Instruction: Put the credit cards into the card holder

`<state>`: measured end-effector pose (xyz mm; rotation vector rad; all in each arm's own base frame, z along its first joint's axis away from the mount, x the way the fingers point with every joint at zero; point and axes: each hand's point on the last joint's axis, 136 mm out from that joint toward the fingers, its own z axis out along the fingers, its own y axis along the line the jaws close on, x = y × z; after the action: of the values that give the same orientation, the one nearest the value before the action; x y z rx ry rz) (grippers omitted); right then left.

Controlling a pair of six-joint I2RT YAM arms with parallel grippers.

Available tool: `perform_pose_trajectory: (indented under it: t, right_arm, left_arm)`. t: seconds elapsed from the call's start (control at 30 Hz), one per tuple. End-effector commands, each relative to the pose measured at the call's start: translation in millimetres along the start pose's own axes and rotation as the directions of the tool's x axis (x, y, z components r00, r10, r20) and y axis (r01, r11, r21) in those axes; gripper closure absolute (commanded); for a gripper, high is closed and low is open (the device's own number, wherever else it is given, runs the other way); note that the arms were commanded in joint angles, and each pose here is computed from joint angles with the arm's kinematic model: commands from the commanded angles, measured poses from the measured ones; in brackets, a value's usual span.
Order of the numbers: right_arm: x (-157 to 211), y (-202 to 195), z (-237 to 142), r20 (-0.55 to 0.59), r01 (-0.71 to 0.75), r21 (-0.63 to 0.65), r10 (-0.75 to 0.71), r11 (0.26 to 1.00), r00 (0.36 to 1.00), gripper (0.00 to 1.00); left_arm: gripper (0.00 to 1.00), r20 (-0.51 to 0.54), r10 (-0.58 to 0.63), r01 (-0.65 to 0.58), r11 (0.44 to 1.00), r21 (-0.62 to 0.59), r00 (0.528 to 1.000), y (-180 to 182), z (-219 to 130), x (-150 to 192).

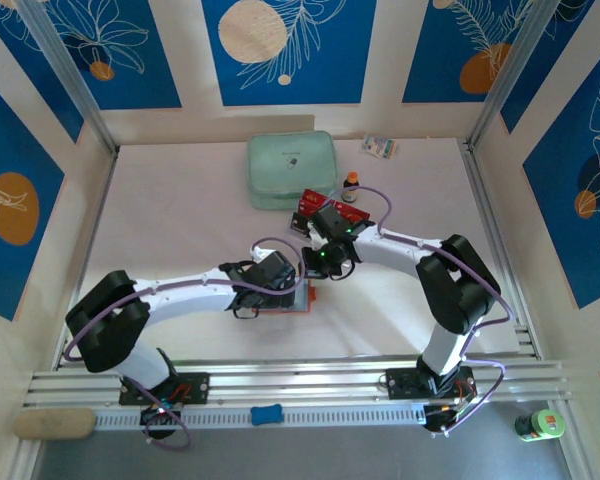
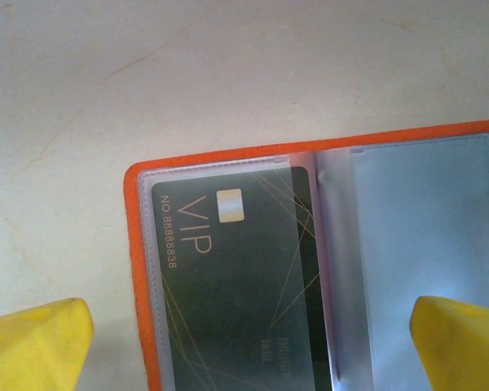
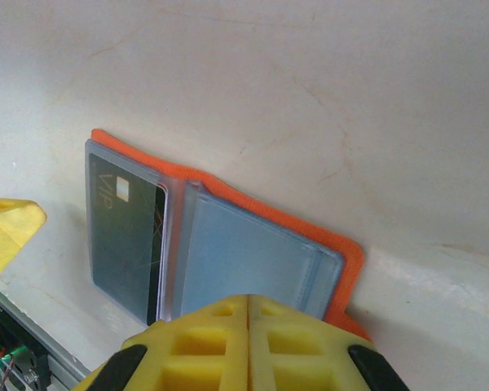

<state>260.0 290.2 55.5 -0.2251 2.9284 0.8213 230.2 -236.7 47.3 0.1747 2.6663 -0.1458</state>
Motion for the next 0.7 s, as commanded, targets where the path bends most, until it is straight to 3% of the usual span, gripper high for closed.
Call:
perform_pose_trajectory:
  t: [0.0, 0.33, 0.67]
  right_arm:
    - [12, -8, 10, -0.040, -0.023, 0.032, 0.024, 0.999, 0.999, 0.92]
    - [22, -18, 33, -0.084, -0.040, 0.073, 0.046, 0.997, 0.995, 0.92]
    - [23, -10, 45, -0.109, -0.059, 0.028, 0.062, 0.998, 0.992, 0.93]
  left_arm:
    - [0.00, 0.010, 0.028, -0.028, 1.000, -0.001, 1.000, 0, -8, -7]
    - [0.00, 0.001, 0.031, -0.031, 0.999, 0.006, 1.000, 4, -4, -5]
    - [0.00, -0.019, 0.037, -0.037, 0.999, -0.007, 0.999, 9, 5, -2]
